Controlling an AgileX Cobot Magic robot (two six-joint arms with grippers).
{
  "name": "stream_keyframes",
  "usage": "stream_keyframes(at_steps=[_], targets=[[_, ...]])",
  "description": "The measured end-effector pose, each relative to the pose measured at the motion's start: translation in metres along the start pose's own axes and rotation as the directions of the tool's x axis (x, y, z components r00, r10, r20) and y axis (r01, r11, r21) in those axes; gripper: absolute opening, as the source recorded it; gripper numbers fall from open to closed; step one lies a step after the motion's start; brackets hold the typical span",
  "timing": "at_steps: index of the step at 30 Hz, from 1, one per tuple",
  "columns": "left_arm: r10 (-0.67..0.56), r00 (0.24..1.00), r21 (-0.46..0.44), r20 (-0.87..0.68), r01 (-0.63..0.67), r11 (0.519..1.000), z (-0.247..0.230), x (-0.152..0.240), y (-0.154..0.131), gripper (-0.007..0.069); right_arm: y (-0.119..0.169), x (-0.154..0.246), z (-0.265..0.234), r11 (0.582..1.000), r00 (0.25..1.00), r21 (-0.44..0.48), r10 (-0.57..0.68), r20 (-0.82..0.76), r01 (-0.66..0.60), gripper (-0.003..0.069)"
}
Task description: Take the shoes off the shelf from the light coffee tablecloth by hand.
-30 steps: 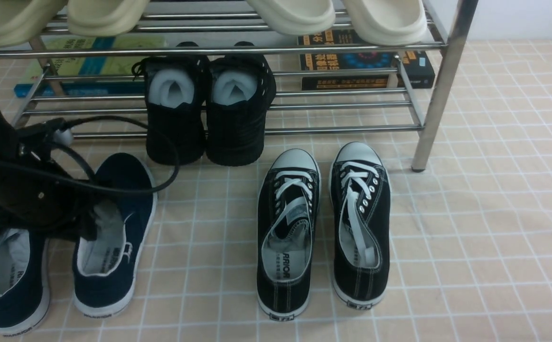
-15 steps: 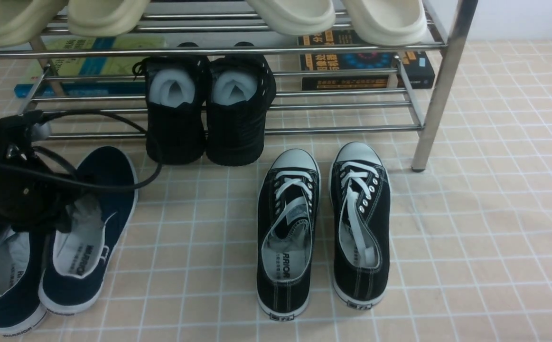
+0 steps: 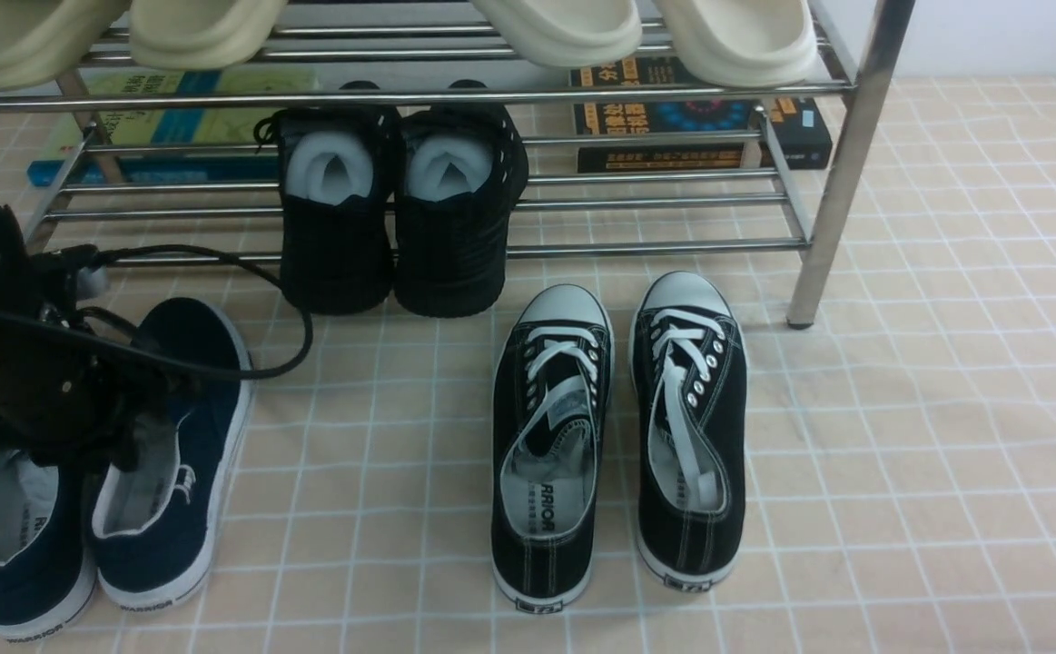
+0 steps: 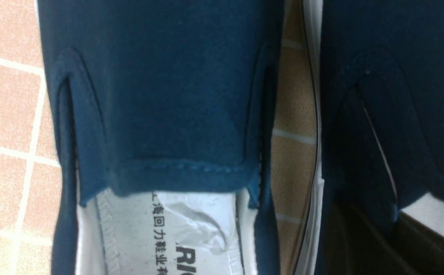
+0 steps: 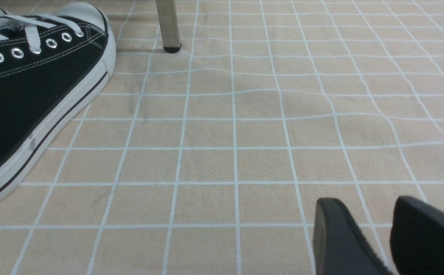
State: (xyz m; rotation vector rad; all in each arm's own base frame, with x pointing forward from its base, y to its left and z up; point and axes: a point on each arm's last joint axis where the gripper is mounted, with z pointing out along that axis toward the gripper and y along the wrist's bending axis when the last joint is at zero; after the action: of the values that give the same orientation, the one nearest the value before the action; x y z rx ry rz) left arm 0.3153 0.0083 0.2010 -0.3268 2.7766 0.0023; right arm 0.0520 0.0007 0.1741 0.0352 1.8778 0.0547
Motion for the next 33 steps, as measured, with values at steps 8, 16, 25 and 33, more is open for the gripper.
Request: stream_keyframes(at_steps=[8, 16, 25, 33], targets=[[0.025, 0.999, -0.019, 0.045, -0.024, 1.0, -0.025, 0.0, 0.003, 0.0246, 0.0, 0.0, 0.0, 1.0, 1.0, 0.0, 0.0, 0.0, 0.0, 0.0237], [0.076, 0.994, -0.138, 0.074, -0.066, 0.988, -0.109, 0.022, 0.022, 0.0193, 0.0, 0.0, 0.0, 1.0, 1.0, 0.0, 0.0, 0.0, 0.0, 0.0237], [0.068, 0.947, -0.021, 0.314, -0.065, 0.998, -0.185, 0.111, 0.037, 0.0001, 0.0, 0.0, 0.0, 1.0, 1.0, 0.0, 0.0, 0.0, 0.0, 0.0237], [-0.071, 0.736, 0.199, 0.673, -0.087, 0.976, -0.176, 0.192, 0.041, 0.0001, 0.0, 0.0, 0.0, 1.0, 1.0, 0.0, 0.0, 0.0, 0.0, 0.0237]])
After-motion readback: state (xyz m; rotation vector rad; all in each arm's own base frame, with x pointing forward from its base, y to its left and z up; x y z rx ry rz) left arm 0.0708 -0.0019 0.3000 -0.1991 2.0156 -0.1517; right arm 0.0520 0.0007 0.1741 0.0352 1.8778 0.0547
